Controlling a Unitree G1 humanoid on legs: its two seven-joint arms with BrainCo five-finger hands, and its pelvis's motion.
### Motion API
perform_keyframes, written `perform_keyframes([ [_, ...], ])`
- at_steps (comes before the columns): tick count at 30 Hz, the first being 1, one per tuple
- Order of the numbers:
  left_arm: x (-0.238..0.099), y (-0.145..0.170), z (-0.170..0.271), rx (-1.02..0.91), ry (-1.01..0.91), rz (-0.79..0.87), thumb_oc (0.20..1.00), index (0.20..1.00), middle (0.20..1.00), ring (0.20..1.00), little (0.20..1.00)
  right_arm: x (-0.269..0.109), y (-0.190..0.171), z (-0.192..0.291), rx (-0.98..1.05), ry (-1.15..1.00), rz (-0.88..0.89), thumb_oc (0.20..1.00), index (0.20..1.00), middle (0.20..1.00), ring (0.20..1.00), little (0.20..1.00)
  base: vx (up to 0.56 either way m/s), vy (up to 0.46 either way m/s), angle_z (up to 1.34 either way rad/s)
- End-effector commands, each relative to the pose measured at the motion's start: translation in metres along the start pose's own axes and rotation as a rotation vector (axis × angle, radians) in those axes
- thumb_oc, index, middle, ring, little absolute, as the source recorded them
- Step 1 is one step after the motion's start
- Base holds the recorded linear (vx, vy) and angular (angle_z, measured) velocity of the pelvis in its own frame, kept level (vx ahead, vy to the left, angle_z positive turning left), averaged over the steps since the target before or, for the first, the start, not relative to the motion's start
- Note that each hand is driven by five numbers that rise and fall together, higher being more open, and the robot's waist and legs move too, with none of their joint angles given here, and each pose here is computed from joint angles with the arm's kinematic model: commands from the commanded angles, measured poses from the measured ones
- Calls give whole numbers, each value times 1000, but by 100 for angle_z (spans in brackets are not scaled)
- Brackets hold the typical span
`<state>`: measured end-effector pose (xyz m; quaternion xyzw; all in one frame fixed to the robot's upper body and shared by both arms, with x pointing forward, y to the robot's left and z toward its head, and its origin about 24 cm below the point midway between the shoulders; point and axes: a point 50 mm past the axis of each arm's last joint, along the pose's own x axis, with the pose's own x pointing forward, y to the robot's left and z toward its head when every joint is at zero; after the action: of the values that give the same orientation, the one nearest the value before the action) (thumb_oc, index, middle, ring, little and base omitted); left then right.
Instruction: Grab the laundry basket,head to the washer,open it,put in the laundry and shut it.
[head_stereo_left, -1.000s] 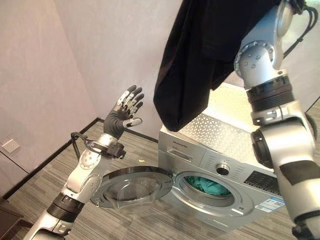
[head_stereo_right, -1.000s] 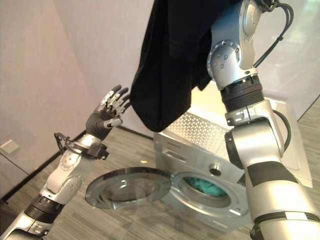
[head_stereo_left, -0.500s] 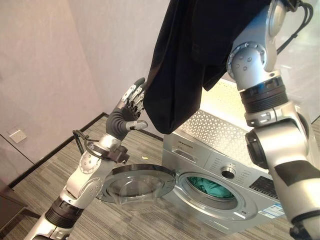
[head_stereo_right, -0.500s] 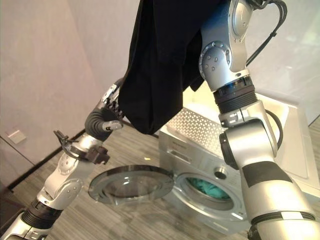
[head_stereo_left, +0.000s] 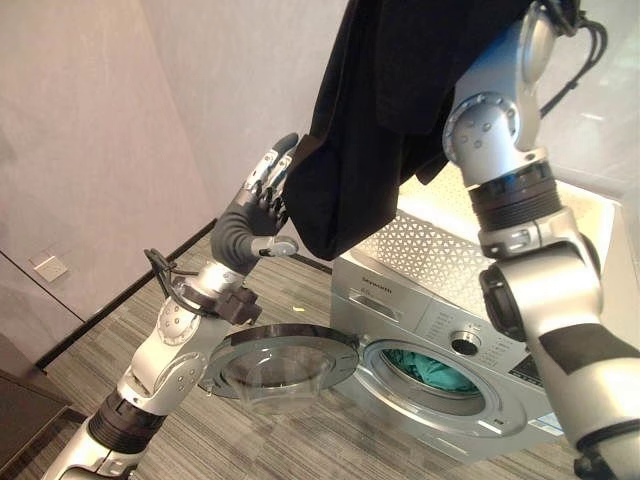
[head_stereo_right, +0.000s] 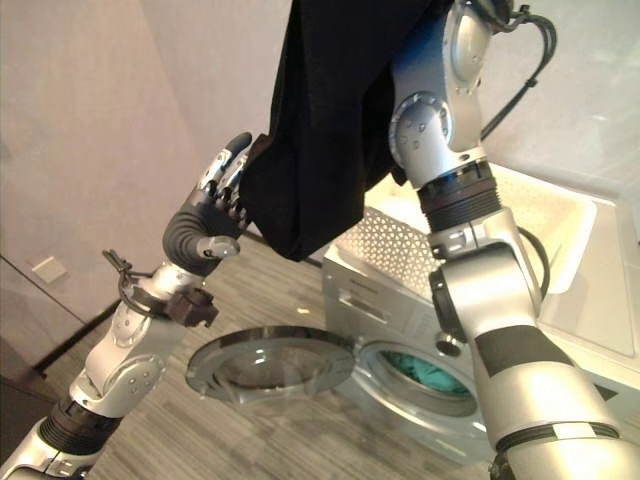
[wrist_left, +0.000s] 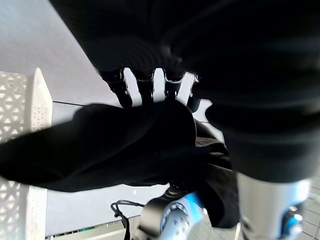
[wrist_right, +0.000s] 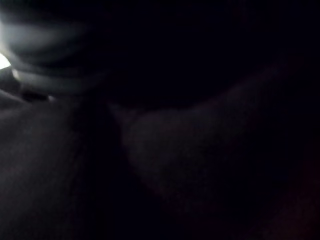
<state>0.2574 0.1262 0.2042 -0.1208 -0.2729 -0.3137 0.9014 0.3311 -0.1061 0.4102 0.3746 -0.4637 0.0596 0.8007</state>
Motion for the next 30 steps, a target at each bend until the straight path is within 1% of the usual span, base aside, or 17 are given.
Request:
perform_keyframes([
  [1, 16, -9, 18, 109, -101, -42, 1000, 1000, 1000, 1000, 1000, 2, 32, 24, 18, -120, 119, 200, 200, 200, 200, 200, 0, 0, 0],
  [2, 23, -12, 18, 118, -114, -47, 1000, 1000, 1000, 1000, 1000, -4, 41, 22, 51, -118, 145, 200, 200, 200, 200, 200, 0, 0, 0],
  [4, 25, -12, 17, 108, -115, -49, 1000, 1000, 1000, 1000, 1000, -8, 45, 21, 56, -117, 156, 200, 200, 200, 200, 200, 0, 0, 0],
  [8, 32, -13, 13, 111, -115, -34, 1000, 1000, 1000, 1000, 1000, -24, 60, 6, 129, -61, 183, 200, 200, 200, 200, 200, 0, 0, 0],
  [15, 37, -8, 3, 121, -77, 8, 1000, 1000, 1000, 1000, 1000, -39, 69, 8, 175, -58, 234, 200, 200, 200, 200, 200, 0, 0, 0],
  [19, 38, -2, -1, 128, -60, 49, 1000, 1000, 1000, 1000, 1000, -48, 65, 7, 208, -39, 241, 200, 200, 200, 200, 200, 5, -30, -6],
  [24, 44, -2, -6, 115, -45, 83, 1000, 1000, 1000, 1000, 1000, -61, 58, 16, 282, -65, 226, 200, 200, 200, 200, 200, 5, -26, -10],
  [30, 56, -12, -5, 54, -75, 69, 1000, 1000, 1000, 1000, 1000, -72, 35, 17, 224, -62, 190, 200, 200, 200, 200, 200, 0, -6, 0],
])
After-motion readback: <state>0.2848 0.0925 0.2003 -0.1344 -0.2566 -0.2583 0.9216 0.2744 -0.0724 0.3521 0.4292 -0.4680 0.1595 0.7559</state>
